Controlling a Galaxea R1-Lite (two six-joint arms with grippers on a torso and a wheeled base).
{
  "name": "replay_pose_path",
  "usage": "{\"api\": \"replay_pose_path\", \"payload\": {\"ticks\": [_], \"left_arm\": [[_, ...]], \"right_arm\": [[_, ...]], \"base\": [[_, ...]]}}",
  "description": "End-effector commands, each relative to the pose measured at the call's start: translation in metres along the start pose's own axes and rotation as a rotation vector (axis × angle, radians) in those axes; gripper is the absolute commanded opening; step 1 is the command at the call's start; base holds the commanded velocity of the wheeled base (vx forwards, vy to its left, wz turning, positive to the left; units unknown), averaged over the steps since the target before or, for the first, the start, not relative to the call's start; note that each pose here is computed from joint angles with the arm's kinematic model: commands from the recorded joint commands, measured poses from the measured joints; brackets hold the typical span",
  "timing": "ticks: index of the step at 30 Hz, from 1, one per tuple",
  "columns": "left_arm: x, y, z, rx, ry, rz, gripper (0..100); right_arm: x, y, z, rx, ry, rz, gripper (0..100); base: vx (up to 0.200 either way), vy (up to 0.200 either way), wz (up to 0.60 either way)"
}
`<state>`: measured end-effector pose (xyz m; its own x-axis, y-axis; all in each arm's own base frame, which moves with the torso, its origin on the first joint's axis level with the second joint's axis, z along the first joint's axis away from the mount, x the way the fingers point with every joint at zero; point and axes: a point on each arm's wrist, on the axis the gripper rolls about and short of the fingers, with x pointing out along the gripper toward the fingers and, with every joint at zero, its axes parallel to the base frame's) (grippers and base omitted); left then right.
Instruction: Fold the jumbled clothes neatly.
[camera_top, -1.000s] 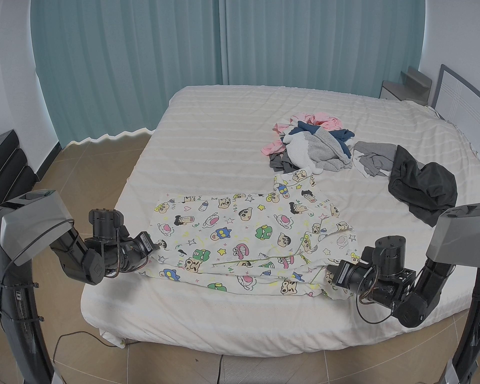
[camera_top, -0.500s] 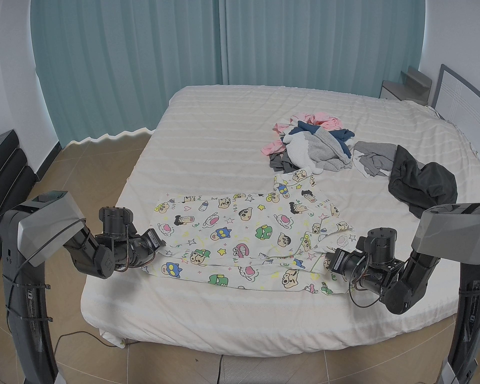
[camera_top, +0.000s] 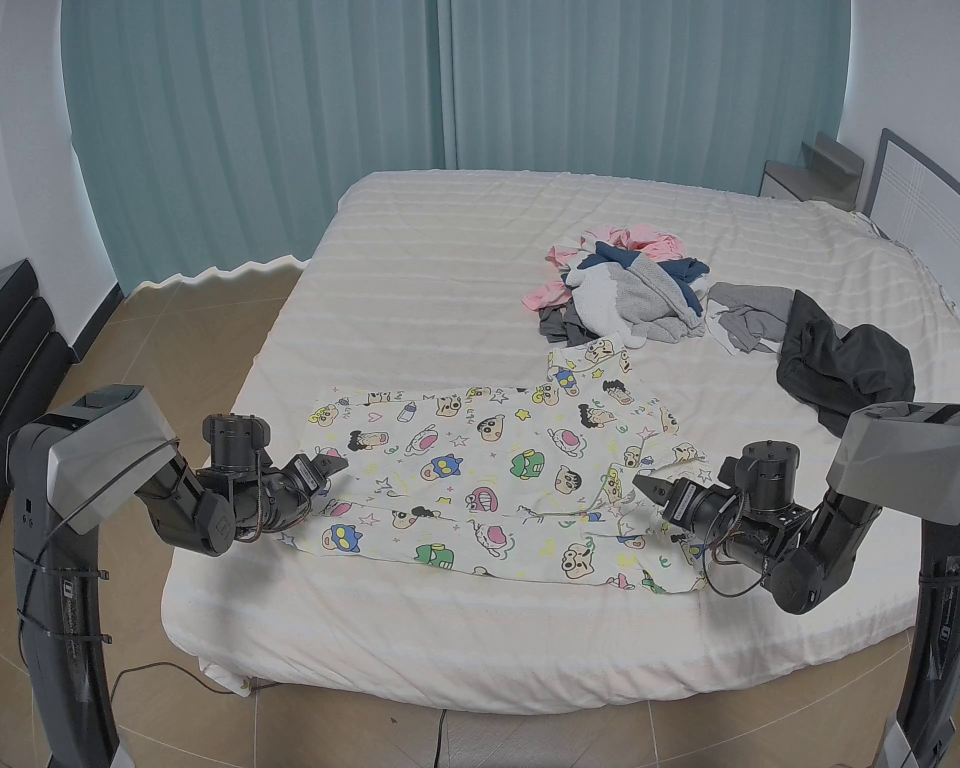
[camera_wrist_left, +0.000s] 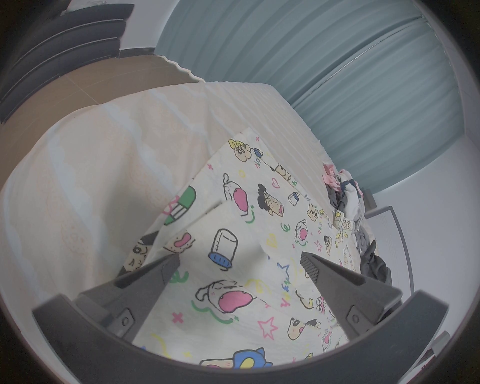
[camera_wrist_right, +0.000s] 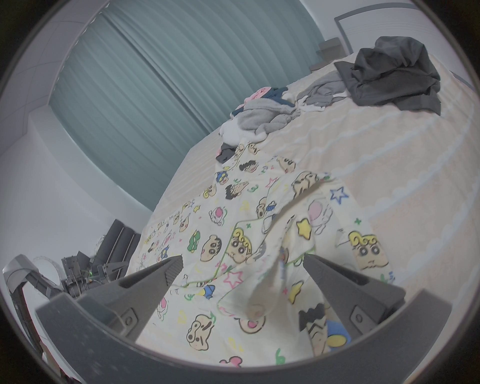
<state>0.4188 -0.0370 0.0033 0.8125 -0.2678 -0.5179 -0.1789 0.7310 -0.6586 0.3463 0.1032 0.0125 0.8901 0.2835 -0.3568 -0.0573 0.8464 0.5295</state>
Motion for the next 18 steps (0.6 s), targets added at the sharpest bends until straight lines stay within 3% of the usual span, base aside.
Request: {"api": "replay_pose_path", "payload": {"ticks": [1, 6, 9, 12, 14, 18], "left_arm": [[-0.001, 0.004, 0.007, -0.050, -0.026, 0.006, 100], [-0.015, 0.001, 0.025, -0.121, -0.098, -0.031, 100], [-0.026, 0.000, 0.033, -0.137, -0.123, -0.036, 100], [-0.048, -0.006, 0.044, -0.180, -0.152, -0.061, 100], [-0.077, -0.014, 0.051, -0.258, -0.163, -0.097, 100], [-0.121, -0.018, 0.045, -0.371, -0.104, -0.161, 100]], "right_arm": [[-0.006, -0.004, 0.014, 0.033, -0.040, -0.009, 100], [-0.028, 0.003, 0.032, 0.168, -0.102, -0.014, 100], [-0.042, 0.009, 0.032, 0.200, -0.095, -0.004, 100], [-0.056, 0.020, 0.025, 0.235, -0.064, 0.020, 100], [-0.061, 0.025, 0.012, 0.290, -0.002, 0.011, 100], [-0.057, 0.025, 0.002, 0.402, 0.072, -0.036, 100]], "base": [[0.000, 0.000, 0.00], [0.000, 0.000, 0.00], [0.000, 0.000, 0.00], [0.000, 0.000, 0.00], [0.000, 0.000, 0.00], [0.000, 0.000, 0.00]]}}
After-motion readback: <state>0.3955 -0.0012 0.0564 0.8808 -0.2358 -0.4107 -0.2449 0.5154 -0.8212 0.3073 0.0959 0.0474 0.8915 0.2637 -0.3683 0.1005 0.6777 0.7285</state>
